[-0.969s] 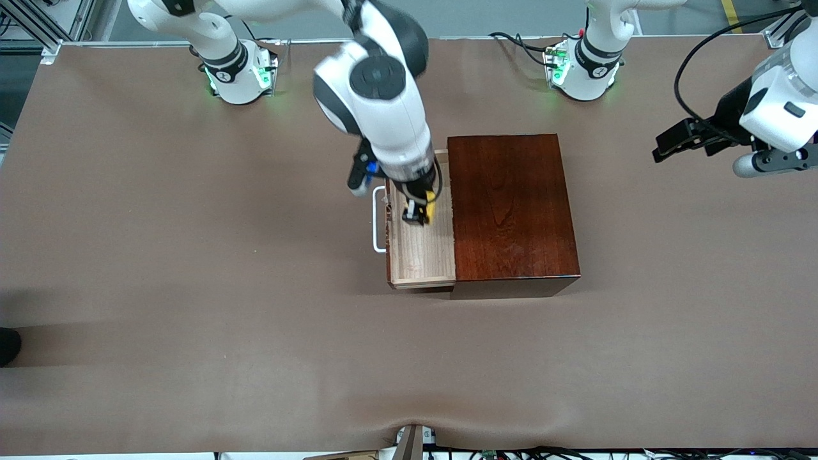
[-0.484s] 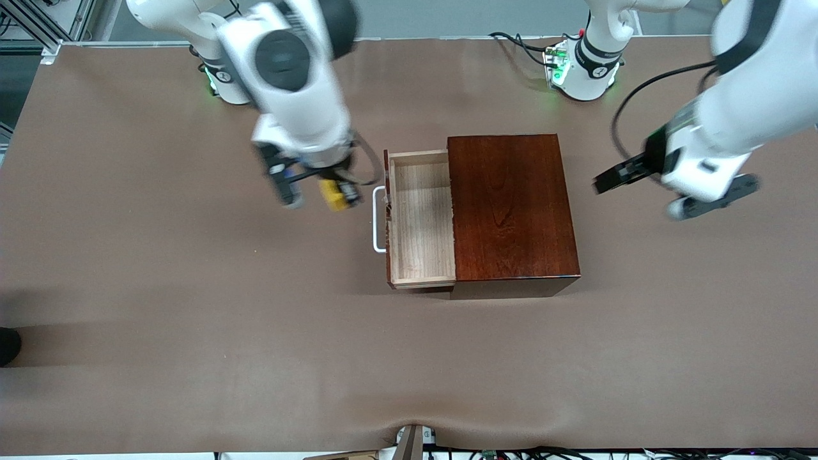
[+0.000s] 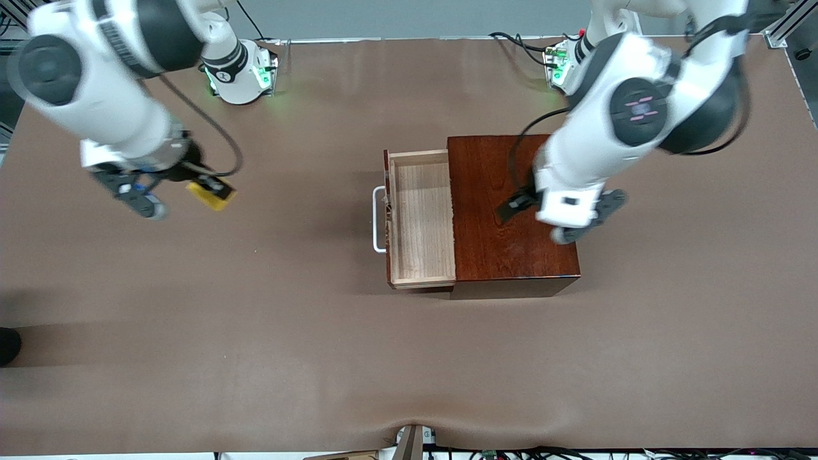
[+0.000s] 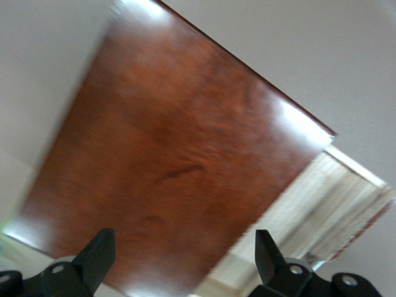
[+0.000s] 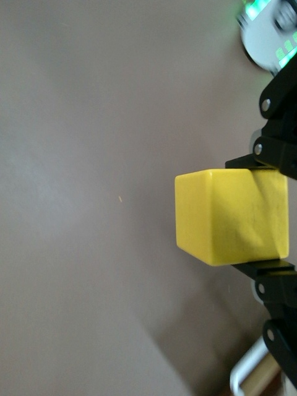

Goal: Open drawer, take yellow block, close drawer
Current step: 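Lift the cube with the right gripper while the left gripper approaches, then push the drawer front into the box with the left gripper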

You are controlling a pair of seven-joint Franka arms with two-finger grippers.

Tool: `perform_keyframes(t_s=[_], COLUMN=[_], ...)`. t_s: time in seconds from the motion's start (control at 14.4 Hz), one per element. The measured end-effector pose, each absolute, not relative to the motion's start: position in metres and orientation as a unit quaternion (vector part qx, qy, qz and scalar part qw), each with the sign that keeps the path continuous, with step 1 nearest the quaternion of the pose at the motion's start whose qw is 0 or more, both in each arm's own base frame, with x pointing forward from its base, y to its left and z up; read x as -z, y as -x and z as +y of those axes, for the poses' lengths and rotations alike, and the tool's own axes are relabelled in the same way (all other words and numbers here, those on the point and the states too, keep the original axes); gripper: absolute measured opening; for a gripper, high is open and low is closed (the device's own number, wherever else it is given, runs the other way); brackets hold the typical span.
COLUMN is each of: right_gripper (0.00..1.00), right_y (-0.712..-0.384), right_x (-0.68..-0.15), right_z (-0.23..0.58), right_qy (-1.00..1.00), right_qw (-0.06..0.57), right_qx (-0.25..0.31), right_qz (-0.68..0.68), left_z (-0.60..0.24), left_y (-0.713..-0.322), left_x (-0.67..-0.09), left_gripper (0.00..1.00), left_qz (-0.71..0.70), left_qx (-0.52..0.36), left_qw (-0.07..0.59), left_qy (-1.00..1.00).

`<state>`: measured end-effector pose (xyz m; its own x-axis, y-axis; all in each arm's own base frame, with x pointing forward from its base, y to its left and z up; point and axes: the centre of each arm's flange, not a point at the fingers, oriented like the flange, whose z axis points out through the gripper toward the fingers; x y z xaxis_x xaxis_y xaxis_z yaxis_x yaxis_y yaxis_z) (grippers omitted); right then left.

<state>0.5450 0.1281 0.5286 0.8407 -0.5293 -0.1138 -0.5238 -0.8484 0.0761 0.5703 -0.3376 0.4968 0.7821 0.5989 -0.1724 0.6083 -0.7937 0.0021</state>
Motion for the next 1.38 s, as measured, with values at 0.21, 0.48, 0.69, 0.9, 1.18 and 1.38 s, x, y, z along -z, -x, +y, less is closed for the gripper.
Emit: perform_keyframes(t_s=[0.21,0.48,0.69,0.9,1.18,1.38], right_gripper=[0.56,0.56,0.56,0.56,0.56,0.56], right_y=[-0.549,-0.537,-0.52,-0.514,-0.508,-0.502], right_x=[-0.491,-0.411,-0.348,-0.288,-0.232,-0.219], right_z=[0.041,-0.038,-0.064,-0.094,-0.114,-0.103], right_qy=[-0.978,-0.993,-0.998,-0.998,-0.996,-0.994], right_qw=[0.006,-0.014,-0.019,-0.022,-0.034,-0.047], right_qx=[0.073,0.064,0.048,0.056,0.085,0.093], right_qz=[-0.195,-0.095,-0.046,-0.018,-0.018,-0.022], left_z=[-0.406,-0.472,-0.52,-0.553,-0.559,-0.565], left_y=[-0.565,-0.548,-0.523,-0.503,-0.504,-0.506], left_x=[-0.464,-0.432,-0.416,-0.398,-0.379,-0.358], left_gripper=[1.0,1.0,1.0,1.0,1.0,1.0], left_qz=[0.372,0.444,0.5,0.576,0.683,0.705], left_qx=[0.059,0.041,0.039,0.048,0.063,0.067], left_qw=[0.051,0.086,0.116,0.13,0.121,0.129], left_qy=[-0.925,-0.891,-0.858,-0.805,-0.718,-0.694])
